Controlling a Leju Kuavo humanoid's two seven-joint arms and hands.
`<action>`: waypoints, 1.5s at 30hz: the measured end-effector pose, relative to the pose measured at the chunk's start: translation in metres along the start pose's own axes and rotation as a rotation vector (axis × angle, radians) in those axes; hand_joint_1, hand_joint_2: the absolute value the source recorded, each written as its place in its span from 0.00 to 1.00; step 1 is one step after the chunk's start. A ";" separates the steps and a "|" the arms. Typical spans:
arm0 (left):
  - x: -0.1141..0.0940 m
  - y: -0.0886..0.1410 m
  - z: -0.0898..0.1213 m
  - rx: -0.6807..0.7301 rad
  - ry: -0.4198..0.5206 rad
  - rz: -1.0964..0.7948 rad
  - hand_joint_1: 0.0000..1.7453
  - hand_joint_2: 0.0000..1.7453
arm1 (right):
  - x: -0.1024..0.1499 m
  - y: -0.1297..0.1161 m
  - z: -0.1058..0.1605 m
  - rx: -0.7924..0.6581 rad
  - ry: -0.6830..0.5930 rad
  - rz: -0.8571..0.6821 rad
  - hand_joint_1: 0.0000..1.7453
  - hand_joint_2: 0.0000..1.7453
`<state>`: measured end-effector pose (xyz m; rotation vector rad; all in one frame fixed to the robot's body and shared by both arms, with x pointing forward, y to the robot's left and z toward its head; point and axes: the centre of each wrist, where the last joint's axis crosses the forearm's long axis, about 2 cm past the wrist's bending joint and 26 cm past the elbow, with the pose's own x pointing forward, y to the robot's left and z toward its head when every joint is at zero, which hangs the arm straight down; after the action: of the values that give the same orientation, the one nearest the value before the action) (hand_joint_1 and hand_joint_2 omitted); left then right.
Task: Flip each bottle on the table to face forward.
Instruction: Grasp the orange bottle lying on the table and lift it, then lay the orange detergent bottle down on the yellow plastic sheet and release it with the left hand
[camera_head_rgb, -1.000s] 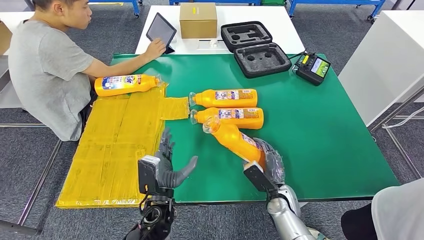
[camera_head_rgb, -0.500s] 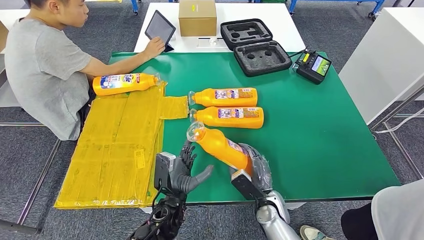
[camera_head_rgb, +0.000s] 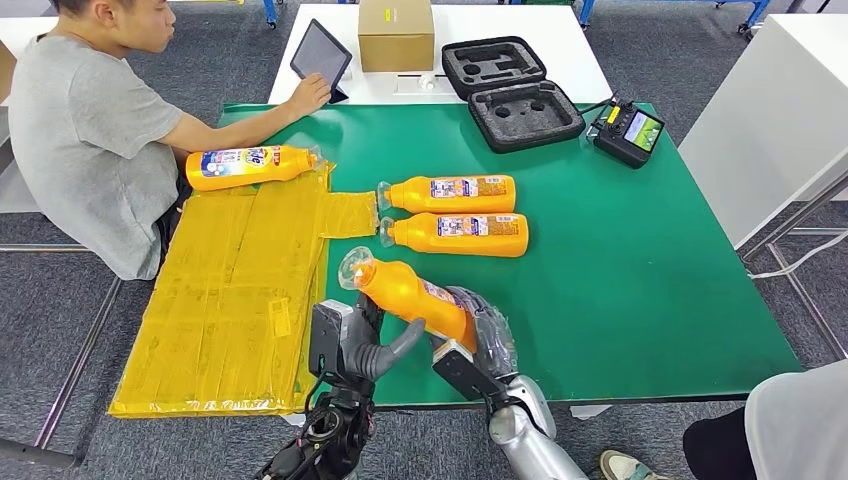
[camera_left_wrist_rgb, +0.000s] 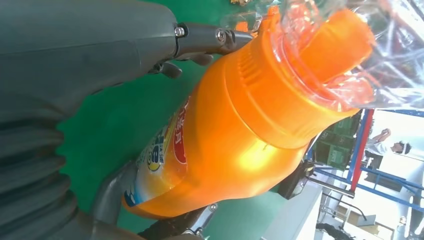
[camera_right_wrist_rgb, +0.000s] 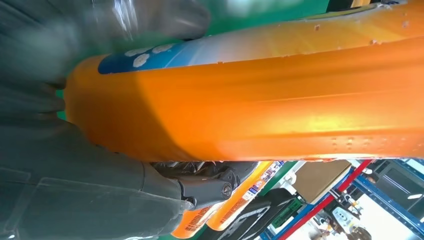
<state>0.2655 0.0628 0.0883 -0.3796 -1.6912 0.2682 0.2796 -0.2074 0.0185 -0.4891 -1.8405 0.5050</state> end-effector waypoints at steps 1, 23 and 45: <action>0.000 0.000 0.000 0.000 0.000 0.000 0.00 0.00 | 0.000 0.001 0.000 0.002 0.000 -0.001 1.00 1.00; 0.000 -0.003 -0.011 0.061 -0.046 -0.053 0.00 1.00 | 0.017 0.021 -0.009 0.052 -0.028 -0.054 1.00 1.00; -0.004 -0.002 -0.009 0.063 -0.057 -0.080 0.00 1.00 | 0.021 0.026 -0.016 0.080 -0.033 -0.092 1.00 1.00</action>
<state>0.2751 0.0592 0.0866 -0.2590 -1.7455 0.2753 0.2904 -0.1728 0.0247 -0.3428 -1.8574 0.5247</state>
